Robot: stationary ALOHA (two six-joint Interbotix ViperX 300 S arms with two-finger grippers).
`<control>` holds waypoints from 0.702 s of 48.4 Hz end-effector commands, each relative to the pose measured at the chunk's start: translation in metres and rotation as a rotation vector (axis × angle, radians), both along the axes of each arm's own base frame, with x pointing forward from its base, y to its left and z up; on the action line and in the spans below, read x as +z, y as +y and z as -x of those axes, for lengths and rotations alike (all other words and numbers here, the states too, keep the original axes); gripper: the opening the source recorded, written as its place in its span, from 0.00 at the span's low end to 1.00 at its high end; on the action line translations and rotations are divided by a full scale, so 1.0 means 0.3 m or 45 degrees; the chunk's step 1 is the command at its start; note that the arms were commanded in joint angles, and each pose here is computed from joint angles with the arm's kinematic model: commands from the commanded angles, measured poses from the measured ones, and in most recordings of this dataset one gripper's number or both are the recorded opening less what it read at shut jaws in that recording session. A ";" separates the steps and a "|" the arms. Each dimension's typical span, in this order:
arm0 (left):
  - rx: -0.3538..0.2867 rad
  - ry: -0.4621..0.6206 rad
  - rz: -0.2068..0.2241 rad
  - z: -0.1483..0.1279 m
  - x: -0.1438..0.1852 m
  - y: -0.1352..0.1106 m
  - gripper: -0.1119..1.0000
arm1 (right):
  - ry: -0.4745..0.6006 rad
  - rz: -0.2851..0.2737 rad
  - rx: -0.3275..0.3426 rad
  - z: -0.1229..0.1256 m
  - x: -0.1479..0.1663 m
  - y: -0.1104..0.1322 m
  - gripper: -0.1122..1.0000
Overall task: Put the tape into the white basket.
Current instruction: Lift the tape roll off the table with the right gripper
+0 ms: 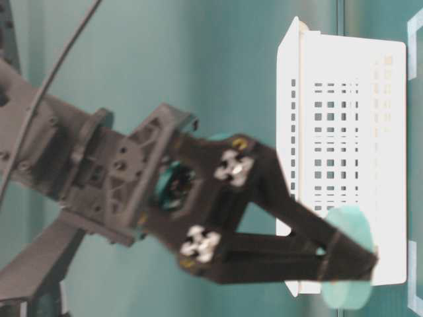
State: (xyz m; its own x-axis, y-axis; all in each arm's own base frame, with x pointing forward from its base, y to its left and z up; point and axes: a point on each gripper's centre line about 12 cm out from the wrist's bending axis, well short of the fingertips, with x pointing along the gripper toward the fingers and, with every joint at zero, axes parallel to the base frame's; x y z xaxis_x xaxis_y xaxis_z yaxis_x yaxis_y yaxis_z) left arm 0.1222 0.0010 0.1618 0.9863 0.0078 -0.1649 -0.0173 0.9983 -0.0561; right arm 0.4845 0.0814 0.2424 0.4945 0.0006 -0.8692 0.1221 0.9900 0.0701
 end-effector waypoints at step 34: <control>0.004 -0.012 0.000 -0.004 0.017 0.001 0.00 | 0.035 0.026 -0.050 0.036 0.164 -0.066 0.72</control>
